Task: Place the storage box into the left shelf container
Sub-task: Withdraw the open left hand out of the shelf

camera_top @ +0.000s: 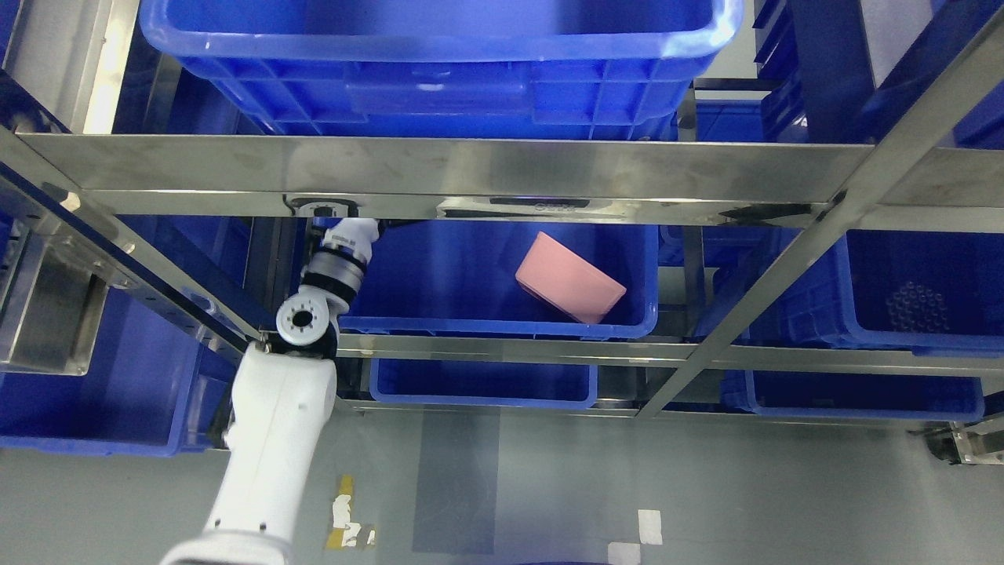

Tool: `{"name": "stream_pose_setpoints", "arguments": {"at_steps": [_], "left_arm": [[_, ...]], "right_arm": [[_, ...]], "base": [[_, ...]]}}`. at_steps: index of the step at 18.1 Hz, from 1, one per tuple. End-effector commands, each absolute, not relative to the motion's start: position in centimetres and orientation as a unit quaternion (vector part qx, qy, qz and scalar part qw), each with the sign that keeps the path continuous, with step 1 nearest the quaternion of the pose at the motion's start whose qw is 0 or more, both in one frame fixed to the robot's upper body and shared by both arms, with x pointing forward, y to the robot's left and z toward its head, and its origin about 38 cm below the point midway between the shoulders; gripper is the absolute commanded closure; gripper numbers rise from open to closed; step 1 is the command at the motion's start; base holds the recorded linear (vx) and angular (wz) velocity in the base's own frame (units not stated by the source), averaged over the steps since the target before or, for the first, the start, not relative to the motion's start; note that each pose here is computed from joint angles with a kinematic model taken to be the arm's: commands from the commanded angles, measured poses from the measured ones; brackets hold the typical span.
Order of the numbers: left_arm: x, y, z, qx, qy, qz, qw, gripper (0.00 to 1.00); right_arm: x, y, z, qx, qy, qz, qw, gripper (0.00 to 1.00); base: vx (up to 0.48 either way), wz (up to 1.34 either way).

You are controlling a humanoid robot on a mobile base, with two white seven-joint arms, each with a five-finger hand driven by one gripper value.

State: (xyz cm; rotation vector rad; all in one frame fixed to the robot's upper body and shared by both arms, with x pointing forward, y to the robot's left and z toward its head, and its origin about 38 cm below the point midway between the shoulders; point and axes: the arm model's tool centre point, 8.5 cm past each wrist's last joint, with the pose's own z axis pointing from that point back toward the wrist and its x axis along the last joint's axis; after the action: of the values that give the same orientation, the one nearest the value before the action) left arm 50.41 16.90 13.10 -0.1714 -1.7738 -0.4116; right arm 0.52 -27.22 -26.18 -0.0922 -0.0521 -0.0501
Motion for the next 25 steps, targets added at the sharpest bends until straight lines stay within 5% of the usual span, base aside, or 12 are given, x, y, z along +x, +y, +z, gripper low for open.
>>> {"name": "stream_pose_setpoints", "arguments": {"at_steps": [1,25], "left_arm": [[41.6,15.8,18.3,-0.116,-0.836,-0.137,0.519,0.0],[37.5,19.1,13.9,-0.075,-0.837,-0.078,0.537,0.0]], "right_arm": [[1.4,-28.4,-26.1,-0.055,-0.038,-0.035,0.997,0.0],[1.4,-28.4,-26.1,-0.055,-0.037,-0.035,0.997,0.0]], "base": [[0.0,0.0],[0.0,0.0]]}}
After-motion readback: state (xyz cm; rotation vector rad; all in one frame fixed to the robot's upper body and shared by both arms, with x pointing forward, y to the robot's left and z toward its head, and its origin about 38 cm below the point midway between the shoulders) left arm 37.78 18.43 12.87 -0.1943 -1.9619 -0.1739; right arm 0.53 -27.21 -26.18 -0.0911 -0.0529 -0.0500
